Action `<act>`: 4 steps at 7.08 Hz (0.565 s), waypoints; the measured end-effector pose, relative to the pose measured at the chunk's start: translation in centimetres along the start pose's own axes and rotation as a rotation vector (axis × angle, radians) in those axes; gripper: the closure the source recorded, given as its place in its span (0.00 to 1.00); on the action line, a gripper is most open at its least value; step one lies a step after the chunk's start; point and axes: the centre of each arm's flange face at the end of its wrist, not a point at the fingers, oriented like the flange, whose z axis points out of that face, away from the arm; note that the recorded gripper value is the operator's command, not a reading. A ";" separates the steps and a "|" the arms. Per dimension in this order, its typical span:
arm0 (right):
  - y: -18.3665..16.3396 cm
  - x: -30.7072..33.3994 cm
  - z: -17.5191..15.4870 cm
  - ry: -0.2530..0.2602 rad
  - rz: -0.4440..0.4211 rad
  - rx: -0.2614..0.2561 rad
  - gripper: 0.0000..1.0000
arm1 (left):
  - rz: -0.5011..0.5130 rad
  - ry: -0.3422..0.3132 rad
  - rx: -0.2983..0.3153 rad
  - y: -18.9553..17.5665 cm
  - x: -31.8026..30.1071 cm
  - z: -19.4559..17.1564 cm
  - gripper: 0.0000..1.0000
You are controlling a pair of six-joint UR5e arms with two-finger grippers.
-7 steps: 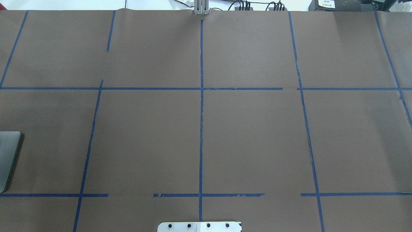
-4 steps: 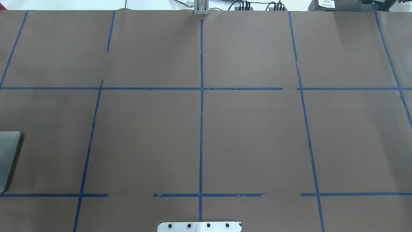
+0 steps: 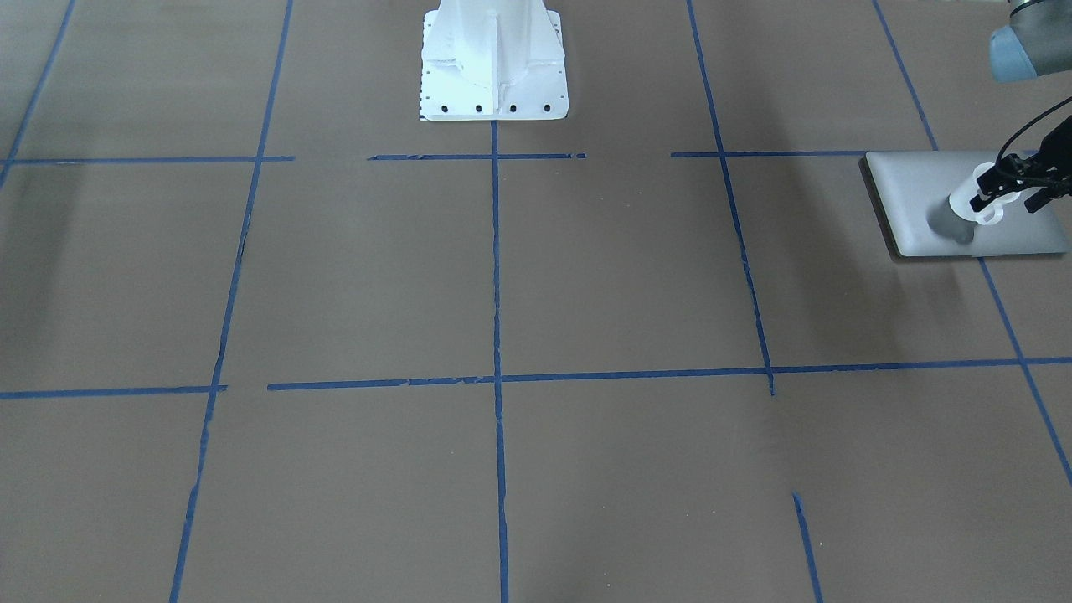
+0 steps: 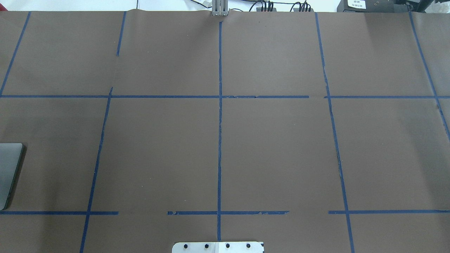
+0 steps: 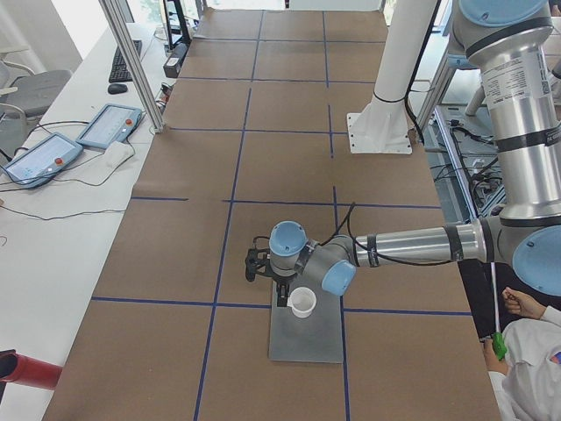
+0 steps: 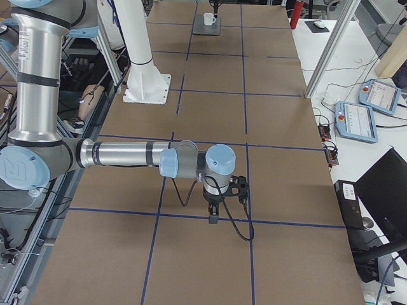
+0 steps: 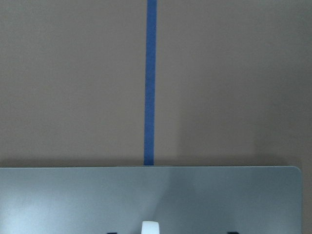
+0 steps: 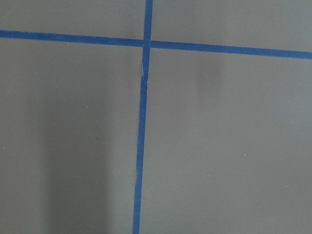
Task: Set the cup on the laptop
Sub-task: 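Lower the held mug with the left gripper toward the laptop lid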
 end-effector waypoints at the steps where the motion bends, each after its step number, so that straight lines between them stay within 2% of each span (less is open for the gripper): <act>1: 0.0 0.0 0.0 0.000 0.000 0.000 0.00 | 0.010 -0.014 0.021 -0.7 -0.2 -2.7 0.00; 3: 0.0 0.0 0.0 0.000 0.000 0.000 0.00 | 0.043 -0.067 0.033 -1.6 -3.6 -8.7 0.00; 4: 0.0 0.0 0.0 0.000 0.000 0.000 0.00 | 0.048 -0.079 0.030 -1.7 -5.0 -10.6 0.00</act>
